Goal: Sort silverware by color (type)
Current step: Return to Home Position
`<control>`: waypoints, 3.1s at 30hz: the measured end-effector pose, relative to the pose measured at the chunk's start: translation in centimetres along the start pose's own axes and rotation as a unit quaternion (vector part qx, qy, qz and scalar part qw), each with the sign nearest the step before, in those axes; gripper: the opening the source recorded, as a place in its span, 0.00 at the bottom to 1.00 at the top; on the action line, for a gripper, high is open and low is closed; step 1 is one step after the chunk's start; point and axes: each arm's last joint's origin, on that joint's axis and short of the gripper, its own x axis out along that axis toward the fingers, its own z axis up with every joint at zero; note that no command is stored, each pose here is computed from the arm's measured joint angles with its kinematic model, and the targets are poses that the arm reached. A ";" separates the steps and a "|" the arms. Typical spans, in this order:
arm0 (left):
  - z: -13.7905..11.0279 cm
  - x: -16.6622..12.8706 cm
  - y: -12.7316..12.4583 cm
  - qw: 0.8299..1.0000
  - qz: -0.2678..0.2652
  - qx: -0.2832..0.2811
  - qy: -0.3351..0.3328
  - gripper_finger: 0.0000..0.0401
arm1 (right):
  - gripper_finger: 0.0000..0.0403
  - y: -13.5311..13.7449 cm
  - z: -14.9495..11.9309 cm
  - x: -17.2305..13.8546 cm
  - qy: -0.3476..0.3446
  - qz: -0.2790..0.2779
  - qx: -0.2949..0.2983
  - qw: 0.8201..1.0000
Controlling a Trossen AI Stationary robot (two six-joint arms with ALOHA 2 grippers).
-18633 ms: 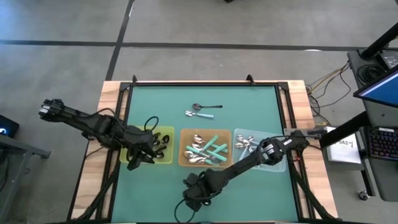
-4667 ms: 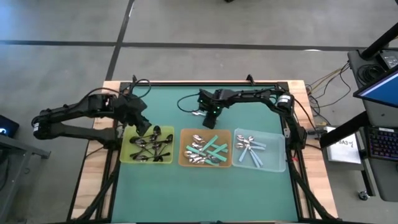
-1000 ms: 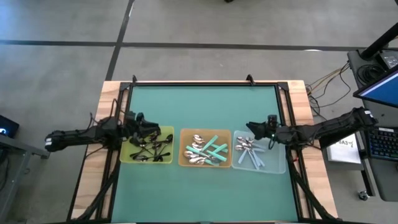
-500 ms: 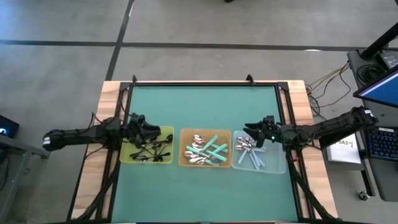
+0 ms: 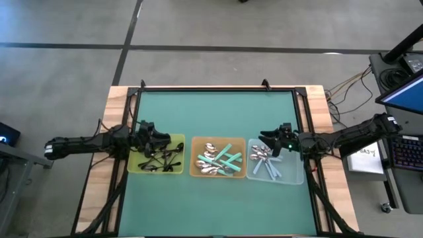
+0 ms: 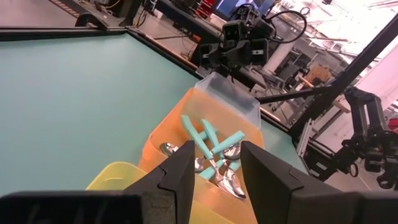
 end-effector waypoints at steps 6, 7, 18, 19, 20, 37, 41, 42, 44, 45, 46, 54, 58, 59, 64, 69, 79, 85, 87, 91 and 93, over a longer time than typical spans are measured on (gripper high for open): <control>0.1 -0.2 -0.1 1.000 -0.007 0.000 -0.008 0.28 | 0.50 -0.1 0.0 -0.1 0.003 -0.003 -0.003 1.000; 0.2 -0.2 -0.2 1.000 -0.011 0.000 -0.015 0.28 | 0.50 -0.1 0.1 -0.2 0.003 -0.002 -0.002 1.000; 1.4 -1.0 -0.9 0.995 -0.056 0.001 -0.087 0.28 | 0.50 -0.8 0.6 -1.9 0.001 -0.006 -0.003 1.000; 1.3 -1.0 -0.9 0.995 -0.054 0.001 -0.085 0.28 | 0.50 -0.9 0.7 -2.1 0.001 -0.006 -0.003 1.000; 1.3 -1.0 -0.9 0.995 -0.055 0.001 -0.086 0.28 | 0.50 -1.0 0.7 -2.3 0.001 -0.006 -0.003 1.000; 1.2 -0.7 -0.8 0.996 -0.046 0.001 -0.073 0.28 | 0.50 -0.5 2.6 -3.8 -0.082 0.064 0.055 0.993; 1.2 -0.7 -0.8 0.996 -0.046 0.001 -0.073 0.28 | 0.50 -0.5 2.5 -3.8 -0.080 0.062 0.053 0.993; 1.2 -0.7 -0.8 0.996 -0.046 0.001 -0.073 0.28 | 0.50 -0.5 2.5 -3.7 -0.079 0.061 0.053 0.994; 1.2 -0.7 -0.8 0.996 -0.045 0.001 -0.072 0.28 | 0.50 -0.5 2.5 -3.7 -0.078 0.060 0.052 0.994; 1.2 -0.7 -0.8 0.996 -0.045 0.001 -0.072 0.28 | 0.50 -0.5 2.4 -3.7 -0.076 0.059 0.051 0.994; 1.2 -0.7 -0.8 0.996 -0.045 0.001 -0.073 0.28 | 0.50 -0.5 2.4 -3.7 -0.076 0.059 0.051 0.994; 1.2 -0.7 -0.8 0.996 -0.045 0.001 -0.072 0.28 | 0.50 -0.5 2.4 -3.6 -0.074 0.057 0.049 0.994; 1.2 -0.7 -0.8 0.996 -0.045 0.001 -0.071 0.28 | 0.50 -0.5 2.4 -3.6 -0.074 0.057 0.049 0.994; 1.2 -0.7 -0.8 0.996 -0.045 0.001 -0.071 0.28 | 0.50 -0.5 2.4 -3.6 -0.074 0.057 0.049 0.994; 1.2 -0.7 -0.8 0.996 -0.045 0.001 -0.071 0.28 | 0.50 -0.5 2.4 -3.6 -0.075 0.058 0.050 0.994; 1.2 -0.7 -0.8 0.996 -0.045 0.001 -0.071 0.28 | 0.50 -0.5 2.4 -3.6 -0.075 0.058 0.050 0.994; 1.2 -0.7 -0.8 0.996 -0.045 0.001 -0.071 0.28 | 0.50 -0.5 2.4 -3.6 -0.075 0.058 0.050 0.994; 1.2 -0.7 -0.8 0.996 -0.045 0.001 -0.071 0.28 | 0.50 -0.5 2.4 -3.6 -0.075 0.058 0.050 0.994; 1.2 -0.7 -0.8 0.996 -0.045 0.001 -0.071 0.28 | 0.50 -0.5 2.4 -3.6 -0.075 0.058 0.049 0.994; 1.2 -0.7 -0.8 0.996 -0.045 0.001 -0.071 0.28 | 0.50 -0.5 2.4 -3.6 -0.075 0.058 0.050 0.994; 1.2 -0.7 -0.8 0.996 -0.045 0.001 -0.071 0.28 | 0.50 -0.5 2.4 -3.6 -0.075 0.058 0.050 0.994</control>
